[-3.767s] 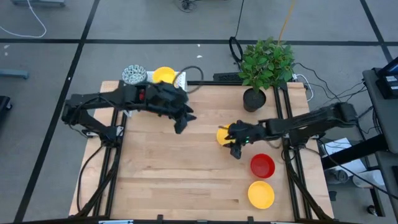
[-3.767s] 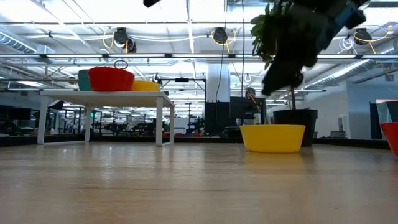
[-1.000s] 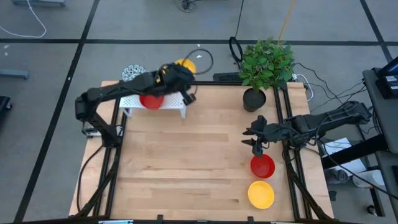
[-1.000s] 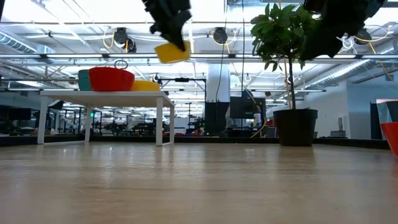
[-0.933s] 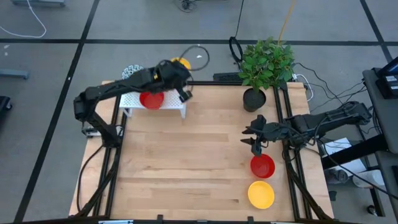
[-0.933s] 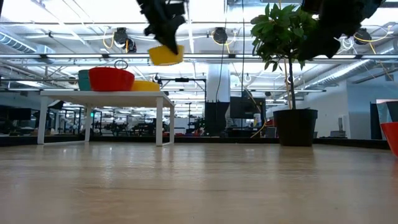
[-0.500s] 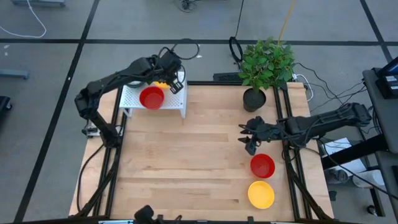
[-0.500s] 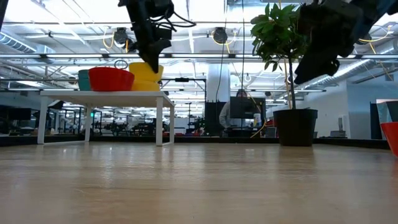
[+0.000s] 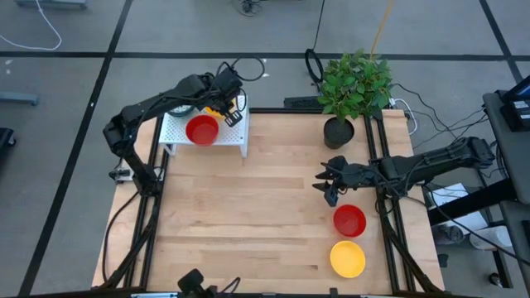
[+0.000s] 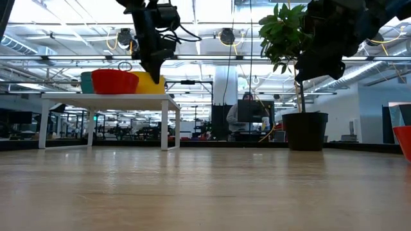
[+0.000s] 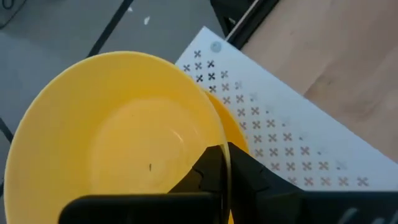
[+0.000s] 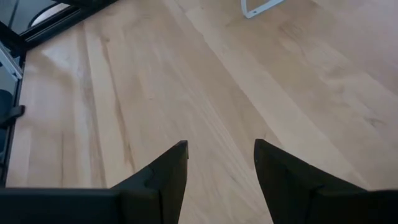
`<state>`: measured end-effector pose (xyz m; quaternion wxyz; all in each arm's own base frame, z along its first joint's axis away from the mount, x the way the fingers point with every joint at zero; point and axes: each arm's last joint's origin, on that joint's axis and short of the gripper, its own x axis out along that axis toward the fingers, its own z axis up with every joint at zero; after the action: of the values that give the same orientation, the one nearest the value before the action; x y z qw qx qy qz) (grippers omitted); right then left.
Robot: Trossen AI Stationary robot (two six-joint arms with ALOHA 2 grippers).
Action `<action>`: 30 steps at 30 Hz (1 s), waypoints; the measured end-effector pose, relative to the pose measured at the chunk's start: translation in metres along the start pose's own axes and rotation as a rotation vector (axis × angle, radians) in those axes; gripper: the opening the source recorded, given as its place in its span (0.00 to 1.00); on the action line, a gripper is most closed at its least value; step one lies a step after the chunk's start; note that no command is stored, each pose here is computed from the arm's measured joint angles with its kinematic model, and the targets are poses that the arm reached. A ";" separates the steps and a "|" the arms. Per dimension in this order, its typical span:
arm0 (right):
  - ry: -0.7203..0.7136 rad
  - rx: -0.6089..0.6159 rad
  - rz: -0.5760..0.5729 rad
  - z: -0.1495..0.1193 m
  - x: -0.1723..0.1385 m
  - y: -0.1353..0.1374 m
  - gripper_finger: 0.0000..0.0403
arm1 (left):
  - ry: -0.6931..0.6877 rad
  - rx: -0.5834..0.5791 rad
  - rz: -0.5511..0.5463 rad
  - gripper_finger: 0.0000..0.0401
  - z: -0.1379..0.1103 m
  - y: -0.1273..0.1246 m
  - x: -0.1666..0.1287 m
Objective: Pick & Place Mini bowls
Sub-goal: Stack the yellow bowl on top of the yellow bowl on the shelf
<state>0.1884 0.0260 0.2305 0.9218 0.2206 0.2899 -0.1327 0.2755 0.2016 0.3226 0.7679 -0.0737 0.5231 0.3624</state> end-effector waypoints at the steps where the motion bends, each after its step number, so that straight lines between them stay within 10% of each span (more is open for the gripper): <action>1: -0.001 0.000 0.001 0.000 0.000 0.000 0.42 | 0.006 -0.007 0.002 0.01 0.000 0.001 0.001; 23: -0.003 -0.016 0.002 0.000 0.000 0.000 0.42 | -0.024 -0.015 -0.143 0.02 0.003 -0.014 0.000; 30: 0.037 -0.019 0.057 -0.001 0.000 0.002 0.42 | -0.053 -0.096 -0.136 0.20 0.007 -0.013 0.000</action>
<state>0.1885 0.0280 0.2303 0.9217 0.2226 0.3016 -0.0997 0.2888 0.1950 0.3222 0.7999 -0.1360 0.4782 0.3361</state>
